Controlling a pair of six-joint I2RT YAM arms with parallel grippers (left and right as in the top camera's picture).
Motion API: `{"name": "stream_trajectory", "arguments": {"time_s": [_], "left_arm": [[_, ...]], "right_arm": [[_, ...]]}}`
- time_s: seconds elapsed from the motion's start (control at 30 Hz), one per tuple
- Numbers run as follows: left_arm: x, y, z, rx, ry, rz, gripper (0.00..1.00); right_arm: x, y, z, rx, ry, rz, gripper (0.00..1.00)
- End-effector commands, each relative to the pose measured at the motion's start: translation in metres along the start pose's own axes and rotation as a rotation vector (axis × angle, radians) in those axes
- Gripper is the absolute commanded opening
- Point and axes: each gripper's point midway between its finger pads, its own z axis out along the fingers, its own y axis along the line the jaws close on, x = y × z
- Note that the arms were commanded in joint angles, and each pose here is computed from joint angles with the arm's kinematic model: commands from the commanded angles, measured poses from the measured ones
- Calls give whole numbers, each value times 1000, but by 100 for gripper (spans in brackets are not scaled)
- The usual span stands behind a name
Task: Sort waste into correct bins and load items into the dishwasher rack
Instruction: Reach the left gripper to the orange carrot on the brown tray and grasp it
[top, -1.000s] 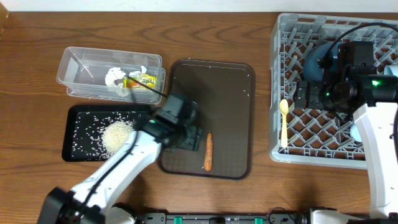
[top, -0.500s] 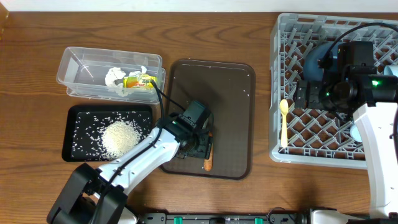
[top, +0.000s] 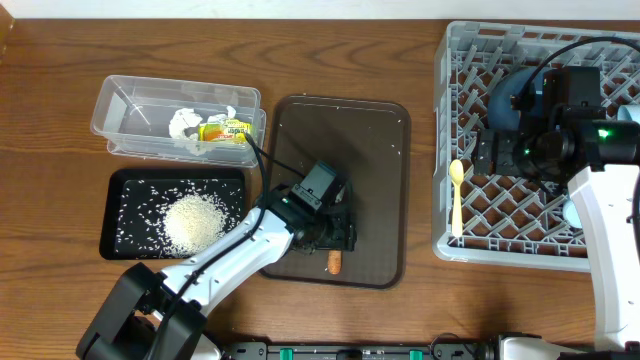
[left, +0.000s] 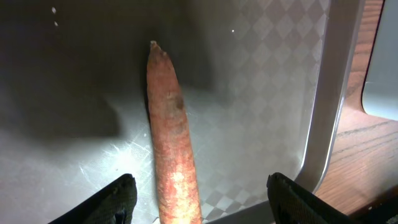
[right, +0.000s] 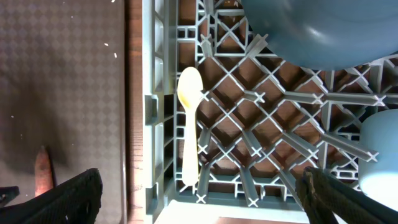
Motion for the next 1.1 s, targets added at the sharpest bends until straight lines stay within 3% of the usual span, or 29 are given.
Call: {"name": "stream_trajectory", "arguments": {"time_s": [0.0,0.5,0.67,1.07], "left_arm": [[0,3,5,-33,0,-57,70],[19,21,42,-151,74,-206,70],[18,21,41,-151,73,-206,45],[18,21,42,-149,70,-205,27]], "right_arm": [[-1,-2,0,1,0,-11,99],[-1,-2,0,1,2,-11,99],[-1,-2,0,1,2,-11,99],[-1,-2,0,1,2,-11,99]]}}
